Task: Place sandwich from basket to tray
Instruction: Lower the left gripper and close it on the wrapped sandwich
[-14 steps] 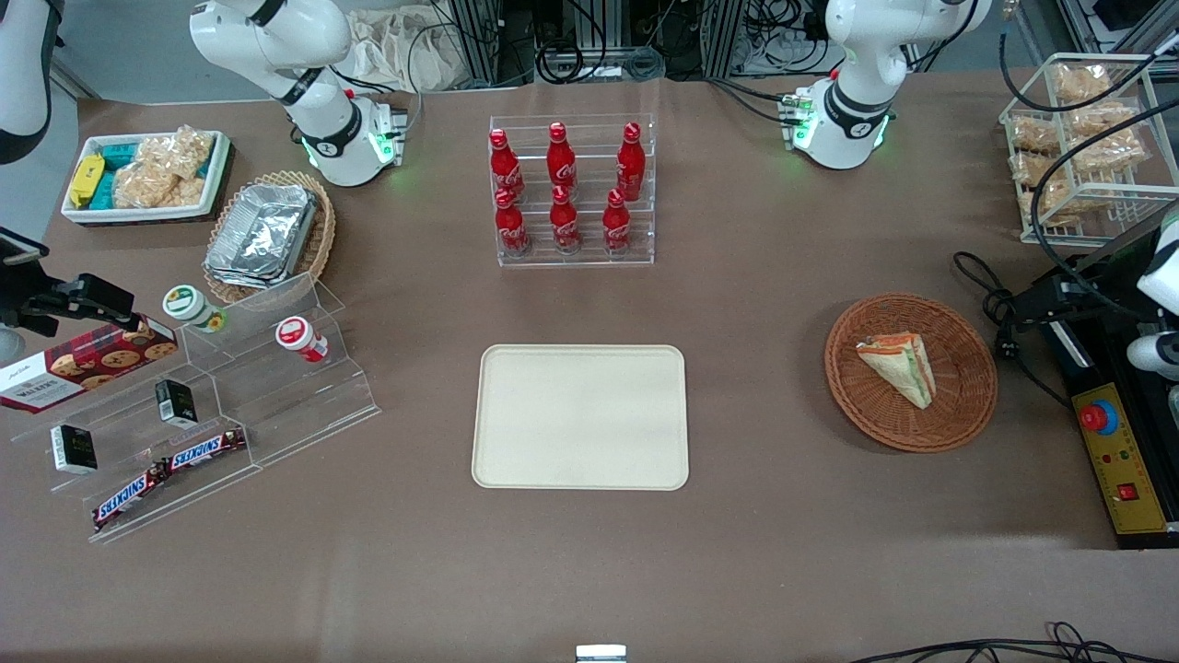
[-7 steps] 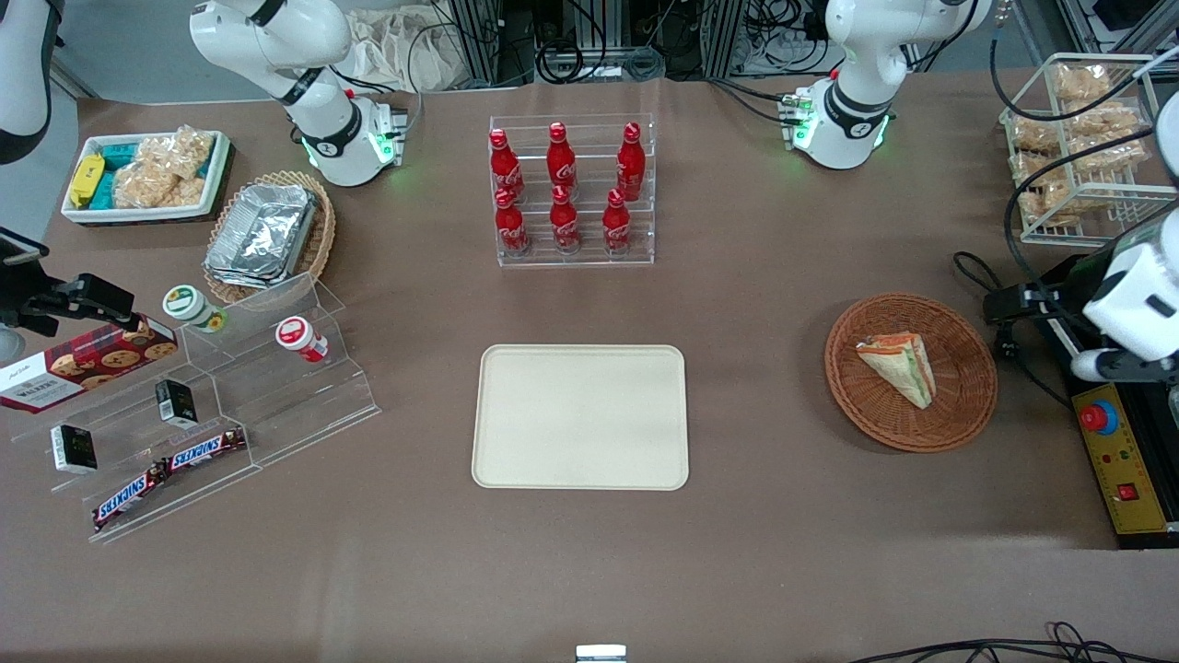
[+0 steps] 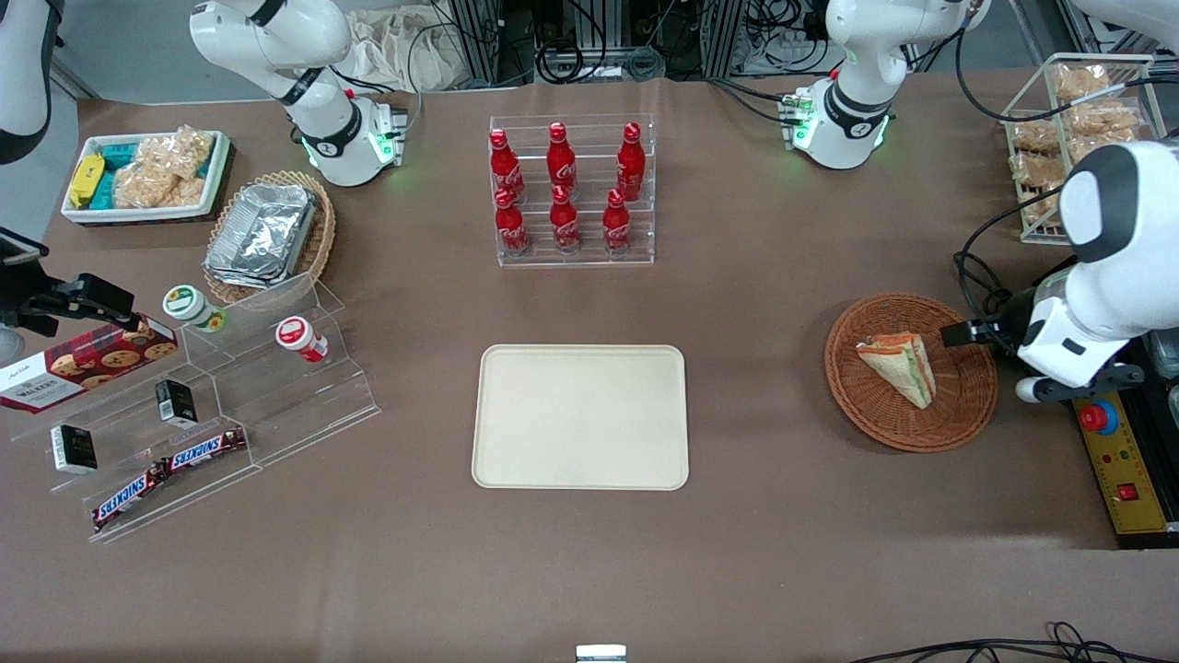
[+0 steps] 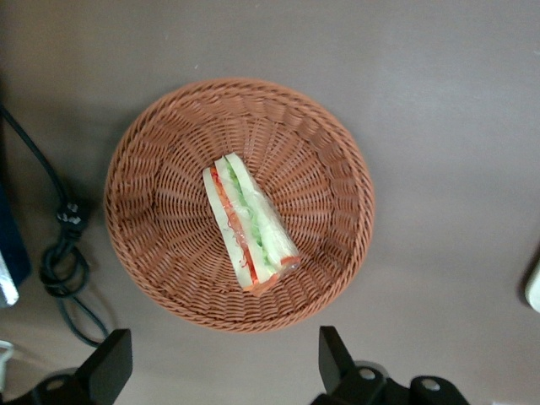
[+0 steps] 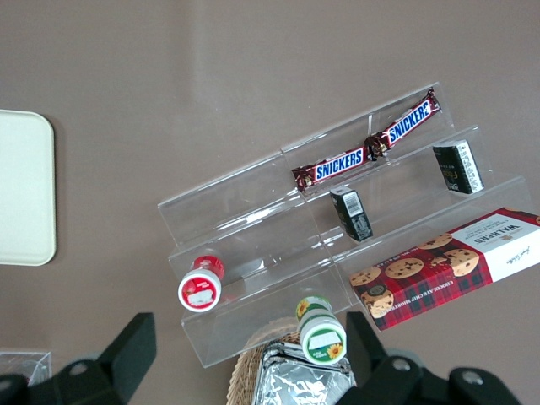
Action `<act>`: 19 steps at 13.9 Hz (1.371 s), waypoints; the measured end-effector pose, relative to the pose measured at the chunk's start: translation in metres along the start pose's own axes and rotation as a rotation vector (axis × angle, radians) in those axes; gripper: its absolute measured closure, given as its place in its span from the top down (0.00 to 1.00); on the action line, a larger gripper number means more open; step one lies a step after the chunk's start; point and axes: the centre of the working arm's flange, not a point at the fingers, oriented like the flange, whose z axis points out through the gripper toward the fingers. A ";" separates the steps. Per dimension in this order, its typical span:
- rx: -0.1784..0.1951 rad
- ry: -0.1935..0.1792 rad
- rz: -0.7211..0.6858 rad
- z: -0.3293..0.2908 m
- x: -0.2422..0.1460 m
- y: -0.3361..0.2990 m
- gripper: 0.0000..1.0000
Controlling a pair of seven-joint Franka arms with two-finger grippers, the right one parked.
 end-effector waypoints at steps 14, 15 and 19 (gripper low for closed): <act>-0.037 0.052 -0.370 0.155 -0.009 -0.013 0.98; -0.037 0.049 -0.371 0.160 -0.009 -0.012 0.96; -0.035 0.040 -0.373 0.169 -0.011 -0.012 0.63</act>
